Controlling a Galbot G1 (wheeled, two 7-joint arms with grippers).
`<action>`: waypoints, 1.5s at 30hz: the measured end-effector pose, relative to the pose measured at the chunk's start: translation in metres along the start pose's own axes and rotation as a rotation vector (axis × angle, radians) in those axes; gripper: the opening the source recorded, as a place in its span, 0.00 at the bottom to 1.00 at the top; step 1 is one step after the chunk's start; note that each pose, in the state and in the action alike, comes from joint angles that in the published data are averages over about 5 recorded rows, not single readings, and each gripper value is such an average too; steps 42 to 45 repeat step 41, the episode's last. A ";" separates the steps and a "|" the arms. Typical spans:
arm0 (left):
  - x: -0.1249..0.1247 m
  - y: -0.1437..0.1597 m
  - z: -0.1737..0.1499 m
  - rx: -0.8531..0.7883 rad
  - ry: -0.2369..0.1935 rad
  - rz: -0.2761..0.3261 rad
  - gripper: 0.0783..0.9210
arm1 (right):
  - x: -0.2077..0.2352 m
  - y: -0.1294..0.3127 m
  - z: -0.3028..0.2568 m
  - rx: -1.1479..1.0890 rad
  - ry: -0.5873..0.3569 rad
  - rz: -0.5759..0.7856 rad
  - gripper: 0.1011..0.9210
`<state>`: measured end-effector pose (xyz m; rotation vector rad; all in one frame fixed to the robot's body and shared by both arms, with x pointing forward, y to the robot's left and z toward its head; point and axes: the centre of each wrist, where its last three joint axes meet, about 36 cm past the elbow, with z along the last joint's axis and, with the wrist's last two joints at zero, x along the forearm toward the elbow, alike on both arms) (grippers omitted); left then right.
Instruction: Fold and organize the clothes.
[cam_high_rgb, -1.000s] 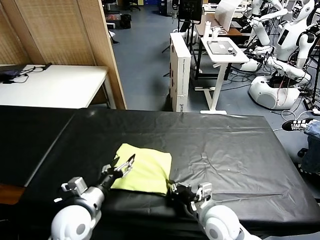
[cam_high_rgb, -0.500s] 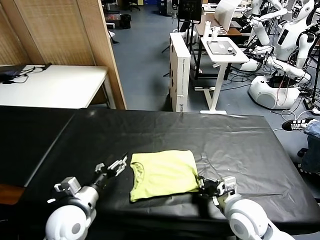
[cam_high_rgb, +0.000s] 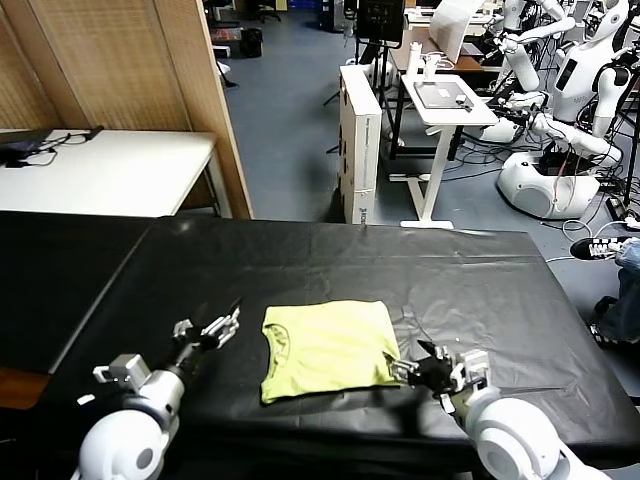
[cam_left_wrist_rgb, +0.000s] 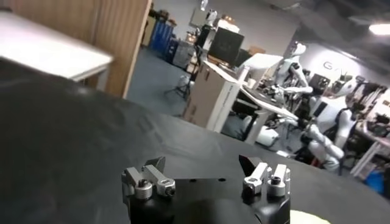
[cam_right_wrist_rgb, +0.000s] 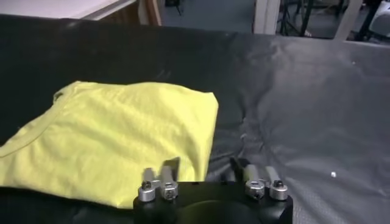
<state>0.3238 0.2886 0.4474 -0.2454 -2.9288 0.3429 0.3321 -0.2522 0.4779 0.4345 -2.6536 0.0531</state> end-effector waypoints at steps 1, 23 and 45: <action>0.002 0.001 -0.001 -0.011 -0.003 -0.003 0.98 | 0.001 -0.001 0.002 0.009 -0.029 0.008 0.98; 0.076 0.018 0.002 -0.095 0.060 -0.090 0.98 | 0.081 0.010 0.070 0.144 -0.392 0.205 0.98; 0.129 0.011 0.010 -0.185 0.083 -0.150 0.98 | 0.140 0.032 0.091 0.071 -0.353 0.295 0.98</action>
